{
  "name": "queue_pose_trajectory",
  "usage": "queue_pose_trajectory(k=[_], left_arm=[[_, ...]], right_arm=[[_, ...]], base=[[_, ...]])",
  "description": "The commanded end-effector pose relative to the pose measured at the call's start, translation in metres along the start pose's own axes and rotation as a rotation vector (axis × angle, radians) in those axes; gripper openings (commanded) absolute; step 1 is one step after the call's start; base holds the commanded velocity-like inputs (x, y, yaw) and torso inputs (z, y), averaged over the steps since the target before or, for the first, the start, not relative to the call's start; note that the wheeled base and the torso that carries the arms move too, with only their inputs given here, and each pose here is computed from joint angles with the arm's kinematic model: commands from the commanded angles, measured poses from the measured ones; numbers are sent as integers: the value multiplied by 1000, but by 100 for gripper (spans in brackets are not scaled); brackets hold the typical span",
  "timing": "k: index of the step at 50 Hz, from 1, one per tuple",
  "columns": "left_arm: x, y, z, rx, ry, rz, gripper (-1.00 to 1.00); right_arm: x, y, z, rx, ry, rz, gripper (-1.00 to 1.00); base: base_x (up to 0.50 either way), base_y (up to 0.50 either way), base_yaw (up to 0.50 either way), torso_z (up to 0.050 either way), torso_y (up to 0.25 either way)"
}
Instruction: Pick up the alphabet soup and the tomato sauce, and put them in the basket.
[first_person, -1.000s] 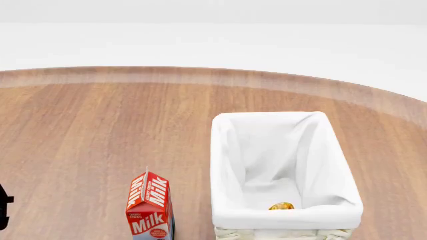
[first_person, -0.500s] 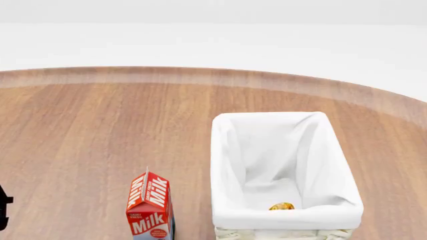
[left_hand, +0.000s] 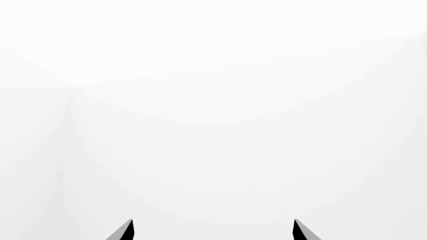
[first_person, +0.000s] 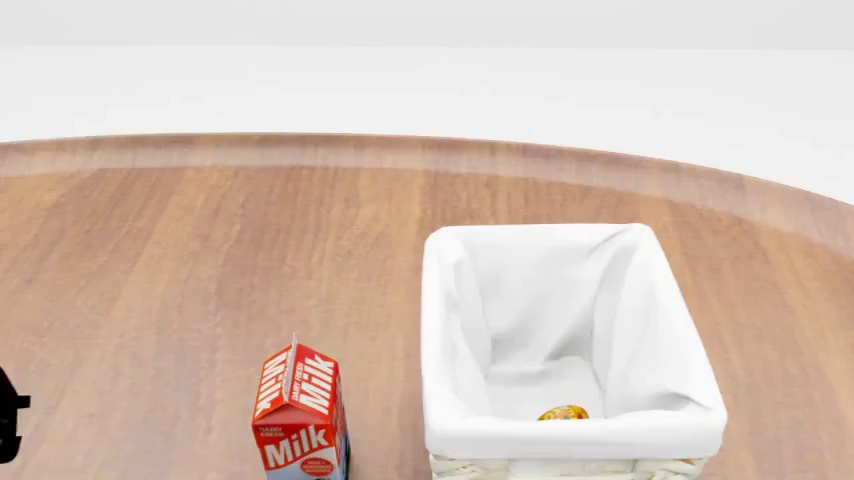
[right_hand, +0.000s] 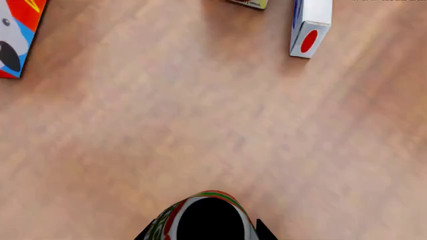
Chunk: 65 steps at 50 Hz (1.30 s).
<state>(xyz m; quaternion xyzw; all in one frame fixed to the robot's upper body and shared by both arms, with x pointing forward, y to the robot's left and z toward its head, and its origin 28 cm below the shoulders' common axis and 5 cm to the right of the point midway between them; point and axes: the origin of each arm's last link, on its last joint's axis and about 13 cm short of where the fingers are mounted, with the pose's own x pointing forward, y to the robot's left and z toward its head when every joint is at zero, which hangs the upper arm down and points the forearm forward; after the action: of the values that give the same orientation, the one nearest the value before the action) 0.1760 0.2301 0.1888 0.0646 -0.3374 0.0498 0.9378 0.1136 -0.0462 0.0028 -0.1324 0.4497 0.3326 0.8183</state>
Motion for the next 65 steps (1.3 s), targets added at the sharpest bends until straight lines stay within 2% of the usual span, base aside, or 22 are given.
queue_pose_trajectory(k=[1,7,11,12,14,17,19,30,31,35,46,65], left_arm=[[0,0,-1,-1,2,-1,100],[0,-1,-1,-2,3,-1,100],[0,-1,0,-1,1,-4,100],[0,-1,0,-2,-1,-1,100],[0,-1,-1,-3,1,-3,100],[0,-2,0,-2,1,-5,100],[1,-2,1,-3,-2,-4,100],[0,-2,0,-1,0,-7,100],[0,-2,0,-2,1,-5,100],[0,-2,0,0,3,-8,100],[0,-2,-1,1,3,-8,100],[0,-2,-1,1,6,-11,100]], right_arm=[[-4,-2,4,-15,-25,-11,-100],[-16,-9,17,-20,-84,-57,-100],[-24,-24,25,-11,-108,-130,-100],[-23,-34,27,9,-110,-179,-100],[-22,-42,28,31,-111,-190,-100],[-26,-51,31,57,-118,-221,-100],[-27,-55,33,111,-121,-222,-100],[-45,-63,54,102,-198,-252,-100],[-54,-66,64,95,-239,-269,-100],[-60,-71,72,92,-269,-301,-100],[-102,-86,115,50,-446,-402,-100],[-148,-111,166,47,-618,-518,-100]], base=[[0,0,0,0,0],[0,0,0,0,0],[0,0,0,0,0],[0,0,0,0,0],[0,0,0,0,0],[0,0,0,0,0],[0,0,0,0,0],[0,0,0,0,0],[0,0,0,0,0],[0,0,0,0,0],[0,0,0,1,0],[0,0,0,0,0]])
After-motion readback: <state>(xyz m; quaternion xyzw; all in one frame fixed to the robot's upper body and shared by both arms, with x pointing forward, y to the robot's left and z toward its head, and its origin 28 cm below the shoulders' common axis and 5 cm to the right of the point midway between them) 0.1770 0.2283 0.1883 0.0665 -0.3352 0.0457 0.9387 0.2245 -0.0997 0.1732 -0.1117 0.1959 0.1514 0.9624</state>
